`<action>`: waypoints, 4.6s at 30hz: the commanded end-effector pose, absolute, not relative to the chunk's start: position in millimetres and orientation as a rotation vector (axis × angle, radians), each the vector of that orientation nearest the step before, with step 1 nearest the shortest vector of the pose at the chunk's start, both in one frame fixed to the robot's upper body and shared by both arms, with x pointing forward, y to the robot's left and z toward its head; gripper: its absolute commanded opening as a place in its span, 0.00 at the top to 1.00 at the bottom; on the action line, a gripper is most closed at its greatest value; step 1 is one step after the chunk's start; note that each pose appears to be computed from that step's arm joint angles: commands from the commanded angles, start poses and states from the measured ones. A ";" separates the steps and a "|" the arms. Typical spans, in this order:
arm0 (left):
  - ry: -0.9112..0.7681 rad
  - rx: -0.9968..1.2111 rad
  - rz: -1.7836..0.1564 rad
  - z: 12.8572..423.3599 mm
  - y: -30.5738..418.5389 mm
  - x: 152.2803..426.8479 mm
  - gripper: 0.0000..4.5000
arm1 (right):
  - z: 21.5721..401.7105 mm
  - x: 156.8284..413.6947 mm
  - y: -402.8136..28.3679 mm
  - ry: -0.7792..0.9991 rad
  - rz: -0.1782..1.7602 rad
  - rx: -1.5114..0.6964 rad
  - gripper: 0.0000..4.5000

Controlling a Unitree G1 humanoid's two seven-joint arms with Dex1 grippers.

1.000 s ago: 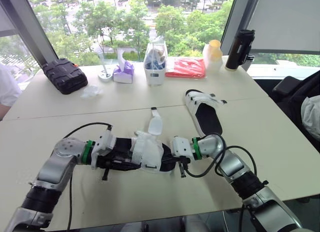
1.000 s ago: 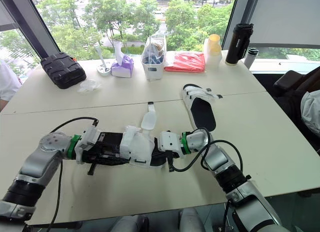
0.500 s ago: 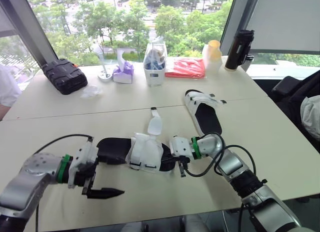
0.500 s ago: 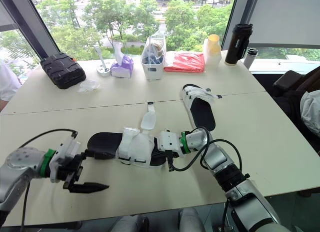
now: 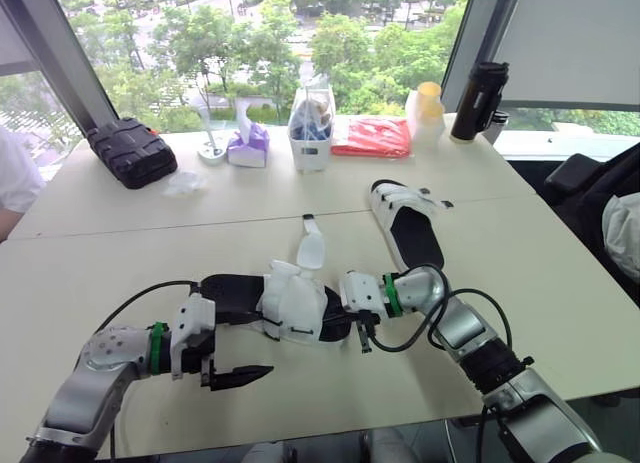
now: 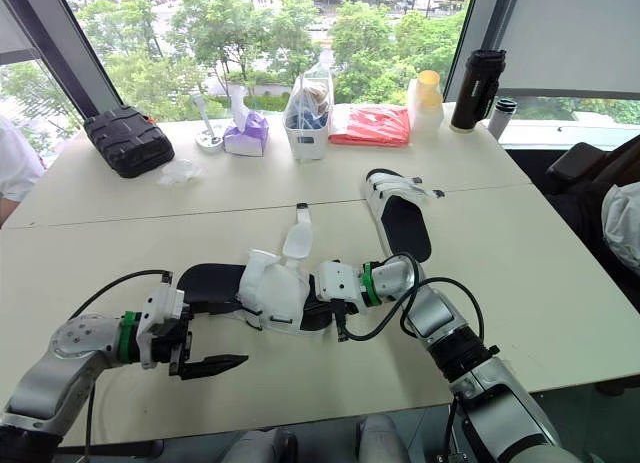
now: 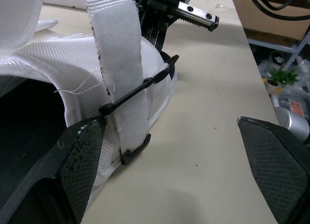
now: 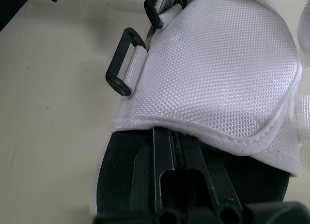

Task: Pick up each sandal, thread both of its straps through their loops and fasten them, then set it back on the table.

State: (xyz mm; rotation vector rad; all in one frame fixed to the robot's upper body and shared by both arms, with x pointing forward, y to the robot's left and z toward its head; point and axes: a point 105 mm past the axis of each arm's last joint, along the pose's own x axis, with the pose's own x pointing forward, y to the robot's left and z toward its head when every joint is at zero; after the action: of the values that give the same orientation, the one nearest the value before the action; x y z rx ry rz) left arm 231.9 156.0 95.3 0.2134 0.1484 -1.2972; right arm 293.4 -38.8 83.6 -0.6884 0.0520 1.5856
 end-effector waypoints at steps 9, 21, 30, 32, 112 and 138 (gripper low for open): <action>0.255 0.088 -1.328 88.8 157.1 220.0 0.01 | 55.6 282.0 -41.6 0.172 1.632 -0.702 1.00; 0.175 0.053 -1.298 90.2 148.8 235.4 0.01 | 55.0 282.2 -41.6 0.173 1.629 -0.704 1.00; 0.171 0.039 -1.352 90.8 142.0 231.6 0.65 | 53.5 280.4 -42.5 0.177 1.631 -0.707 1.00; 0.180 0.034 -1.376 91.2 140.2 228.3 0.89 | 53.7 281.0 -42.9 0.177 1.627 -0.708 1.00; 0.323 -0.792 -0.851 148.4 204.0 244.9 0.03 | 49.2 275.3 -40.4 0.166 1.635 -0.718 1.00; 0.478 -1.244 -0.571 98.3 180.6 242.6 0.03 | 50.1 278.6 -40.6 0.159 1.635 -0.739 1.00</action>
State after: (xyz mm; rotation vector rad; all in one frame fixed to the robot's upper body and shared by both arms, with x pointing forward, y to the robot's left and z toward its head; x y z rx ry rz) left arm 240.4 184.3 101.8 -1.2368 0.4673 -0.5771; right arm 287.9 -35.6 78.8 -0.7063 0.0293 1.5908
